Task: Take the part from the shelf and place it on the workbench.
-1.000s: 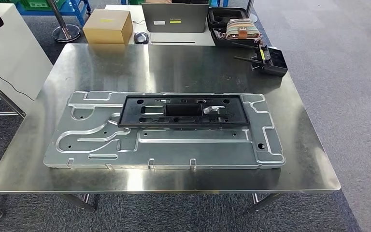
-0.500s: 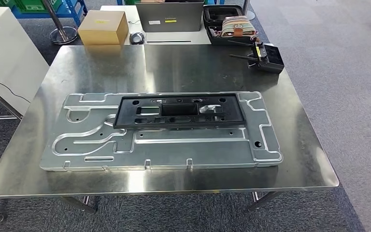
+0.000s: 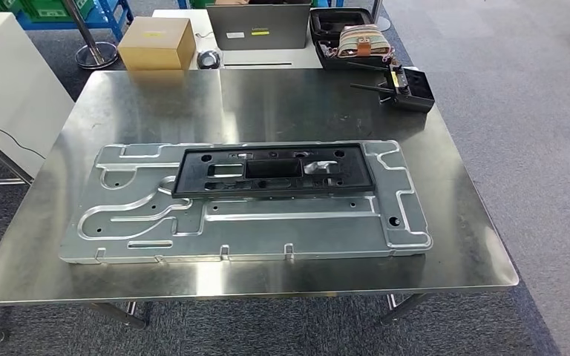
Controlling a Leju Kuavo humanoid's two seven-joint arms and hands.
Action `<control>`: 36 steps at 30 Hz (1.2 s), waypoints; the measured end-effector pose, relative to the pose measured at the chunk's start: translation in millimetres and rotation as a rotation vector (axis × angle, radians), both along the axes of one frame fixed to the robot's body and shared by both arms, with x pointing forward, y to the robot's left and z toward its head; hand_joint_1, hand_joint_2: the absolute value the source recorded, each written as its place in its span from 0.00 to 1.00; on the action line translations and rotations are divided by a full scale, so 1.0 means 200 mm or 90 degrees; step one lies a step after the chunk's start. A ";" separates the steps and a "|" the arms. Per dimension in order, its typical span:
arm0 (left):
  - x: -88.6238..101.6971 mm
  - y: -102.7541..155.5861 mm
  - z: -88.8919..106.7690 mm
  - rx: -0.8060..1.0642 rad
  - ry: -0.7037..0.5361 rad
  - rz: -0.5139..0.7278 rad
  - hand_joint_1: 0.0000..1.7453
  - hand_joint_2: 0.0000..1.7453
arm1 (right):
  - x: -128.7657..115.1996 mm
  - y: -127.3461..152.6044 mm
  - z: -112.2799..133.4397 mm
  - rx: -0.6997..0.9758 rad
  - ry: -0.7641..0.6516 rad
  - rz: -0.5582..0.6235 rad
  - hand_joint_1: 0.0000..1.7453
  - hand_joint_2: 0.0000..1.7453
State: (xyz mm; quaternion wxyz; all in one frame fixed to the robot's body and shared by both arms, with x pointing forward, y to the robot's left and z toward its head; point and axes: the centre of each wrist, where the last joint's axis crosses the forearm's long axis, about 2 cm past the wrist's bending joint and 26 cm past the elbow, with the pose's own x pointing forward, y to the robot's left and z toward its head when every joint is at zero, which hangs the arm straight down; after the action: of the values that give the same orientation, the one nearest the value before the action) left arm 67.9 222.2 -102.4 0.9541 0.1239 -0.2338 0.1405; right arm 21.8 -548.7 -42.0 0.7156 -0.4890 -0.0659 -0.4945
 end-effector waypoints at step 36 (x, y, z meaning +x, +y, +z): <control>0.05 -0.03 0.01 0.017 0.085 -0.130 0.00 0.00 | 0.24 1.46 -0.32 0.511 0.259 0.674 0.00 0.00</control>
State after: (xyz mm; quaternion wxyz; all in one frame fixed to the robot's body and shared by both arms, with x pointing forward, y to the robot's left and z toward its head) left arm 77.4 216.2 -99.6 0.9751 0.1214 -0.1829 0.0312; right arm 69.0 -257.1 -105.3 0.9841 -0.1718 0.0277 0.0364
